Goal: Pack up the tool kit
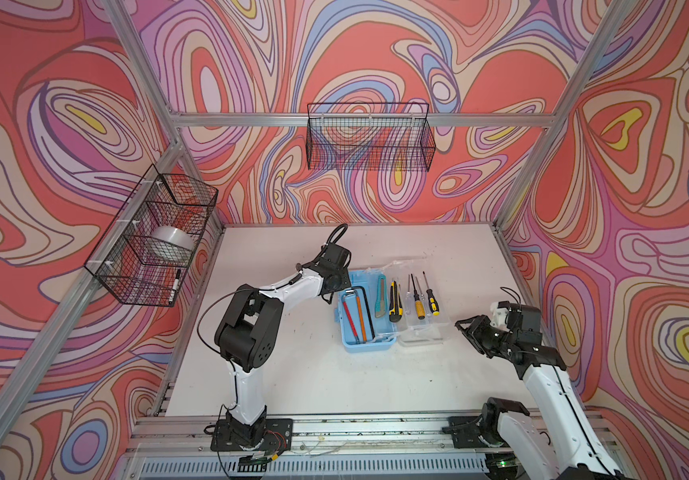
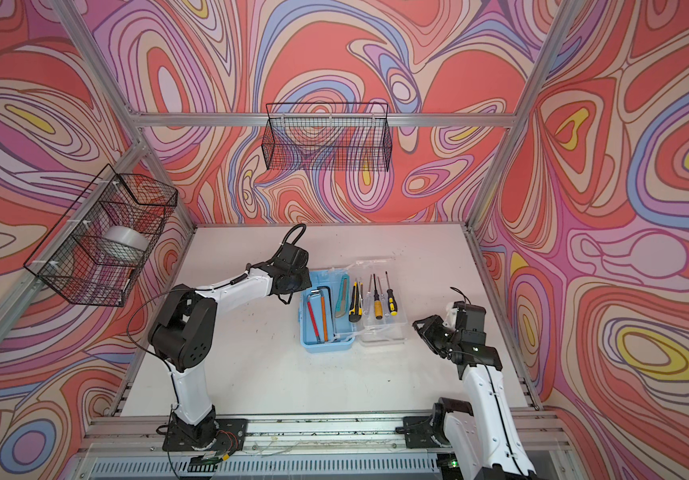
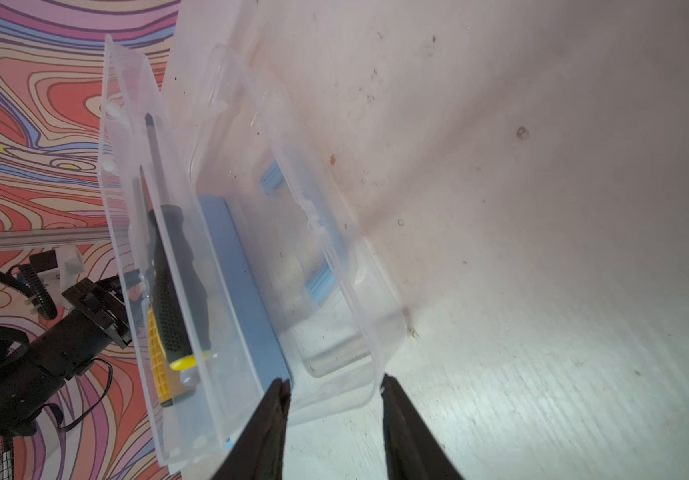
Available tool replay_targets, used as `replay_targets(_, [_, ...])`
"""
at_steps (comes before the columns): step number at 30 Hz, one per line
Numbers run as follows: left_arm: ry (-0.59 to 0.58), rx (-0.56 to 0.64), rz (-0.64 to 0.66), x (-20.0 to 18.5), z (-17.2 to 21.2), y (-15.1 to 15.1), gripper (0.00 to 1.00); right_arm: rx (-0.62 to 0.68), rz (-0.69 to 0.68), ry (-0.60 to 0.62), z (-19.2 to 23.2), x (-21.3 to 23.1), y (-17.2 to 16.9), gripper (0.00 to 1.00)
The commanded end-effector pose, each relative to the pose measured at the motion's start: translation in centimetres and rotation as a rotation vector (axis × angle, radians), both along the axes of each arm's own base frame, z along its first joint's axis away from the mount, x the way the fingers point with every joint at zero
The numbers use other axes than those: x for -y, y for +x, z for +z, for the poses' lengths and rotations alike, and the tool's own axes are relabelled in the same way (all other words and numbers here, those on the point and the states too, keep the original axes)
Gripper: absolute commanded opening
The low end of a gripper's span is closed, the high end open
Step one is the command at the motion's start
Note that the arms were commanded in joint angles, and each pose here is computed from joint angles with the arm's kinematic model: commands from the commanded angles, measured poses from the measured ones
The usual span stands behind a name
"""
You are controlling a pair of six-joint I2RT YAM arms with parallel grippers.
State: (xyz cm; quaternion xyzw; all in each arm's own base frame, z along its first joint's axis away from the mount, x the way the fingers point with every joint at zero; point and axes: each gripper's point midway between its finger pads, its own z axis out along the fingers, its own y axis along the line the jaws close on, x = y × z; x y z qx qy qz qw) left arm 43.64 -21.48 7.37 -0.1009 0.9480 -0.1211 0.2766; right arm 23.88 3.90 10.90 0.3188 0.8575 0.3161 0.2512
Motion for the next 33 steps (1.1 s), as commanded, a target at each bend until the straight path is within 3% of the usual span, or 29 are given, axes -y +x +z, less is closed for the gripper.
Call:
replay_targets(1, [-0.024,0.028,0.04,-0.8,1.2,0.4,0.0,-0.013,0.027,0.025,-0.9,-0.6,-0.8,0.39])
replay_targets(23, [-0.117,0.027,0.016,0.8,0.9,0.5,0.0,-0.014,0.094,0.026,-2.9,-1.2,1.0,0.39])
replay_targets(33, [-0.15,0.024,0.004,1.4,0.8,0.4,0.0,-0.058,0.104,-0.06,-4.6,-1.7,1.3,0.29])
